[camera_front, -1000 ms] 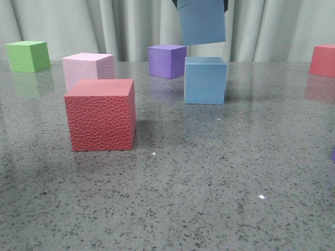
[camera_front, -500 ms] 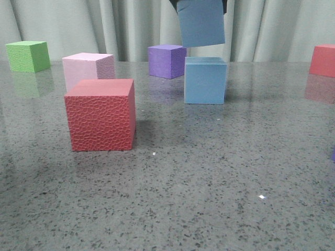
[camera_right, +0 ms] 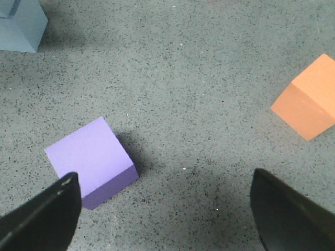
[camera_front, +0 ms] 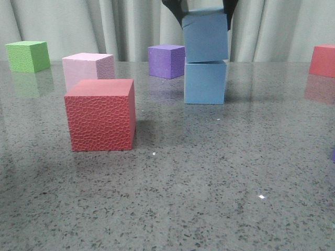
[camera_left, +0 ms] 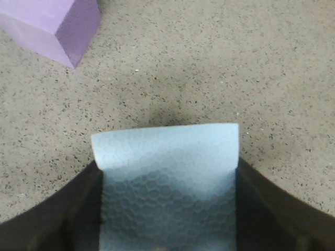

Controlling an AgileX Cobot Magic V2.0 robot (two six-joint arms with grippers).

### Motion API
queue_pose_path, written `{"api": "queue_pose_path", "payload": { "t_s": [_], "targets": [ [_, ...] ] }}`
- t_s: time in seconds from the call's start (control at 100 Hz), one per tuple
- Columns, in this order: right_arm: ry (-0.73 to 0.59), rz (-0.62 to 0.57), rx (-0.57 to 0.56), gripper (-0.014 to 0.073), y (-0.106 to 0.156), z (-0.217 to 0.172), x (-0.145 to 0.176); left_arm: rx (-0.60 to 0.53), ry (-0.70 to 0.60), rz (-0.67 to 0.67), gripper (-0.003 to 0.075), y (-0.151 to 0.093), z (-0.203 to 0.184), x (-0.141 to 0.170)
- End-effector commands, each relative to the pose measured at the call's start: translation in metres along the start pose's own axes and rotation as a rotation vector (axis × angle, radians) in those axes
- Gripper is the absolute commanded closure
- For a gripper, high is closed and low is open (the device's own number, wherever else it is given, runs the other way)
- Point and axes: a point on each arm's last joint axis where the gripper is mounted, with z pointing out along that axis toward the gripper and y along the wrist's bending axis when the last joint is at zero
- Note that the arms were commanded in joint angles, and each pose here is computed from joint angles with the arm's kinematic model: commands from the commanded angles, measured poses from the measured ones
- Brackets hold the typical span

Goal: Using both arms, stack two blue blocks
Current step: 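Lower the held cube onto the placed blue cube with the left gripper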

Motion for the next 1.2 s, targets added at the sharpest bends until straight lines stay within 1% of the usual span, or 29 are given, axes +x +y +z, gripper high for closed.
{"api": "queue_pose_path", "payload": {
  "t_s": [0.0,0.24,0.46,1.19],
  "targets": [
    [-0.076,-0.001,0.004,-0.0052,-0.0006,-0.0052,-0.0094,0.057,-0.120,-0.018,0.0512,0.0008,-0.0389,-0.0169],
    [-0.076,-0.001,0.004,-0.0052,-0.0006,-0.0052,-0.0094,0.026,-0.115,-0.010,0.0512,0.0035,-0.0387,-0.0164],
    [-0.076,-0.001,0.004,-0.0052,-0.0006,-0.0052,-0.0094,0.026,-0.115,-0.010,0.0512,0.0035,-0.0387,-0.0164],
    [-0.076,-0.001,0.004,-0.0052,-0.0006,-0.0052,-0.0094,0.079,-0.118,-0.026,0.0512,-0.0012,-0.0390,-0.0168]
  ]
}}
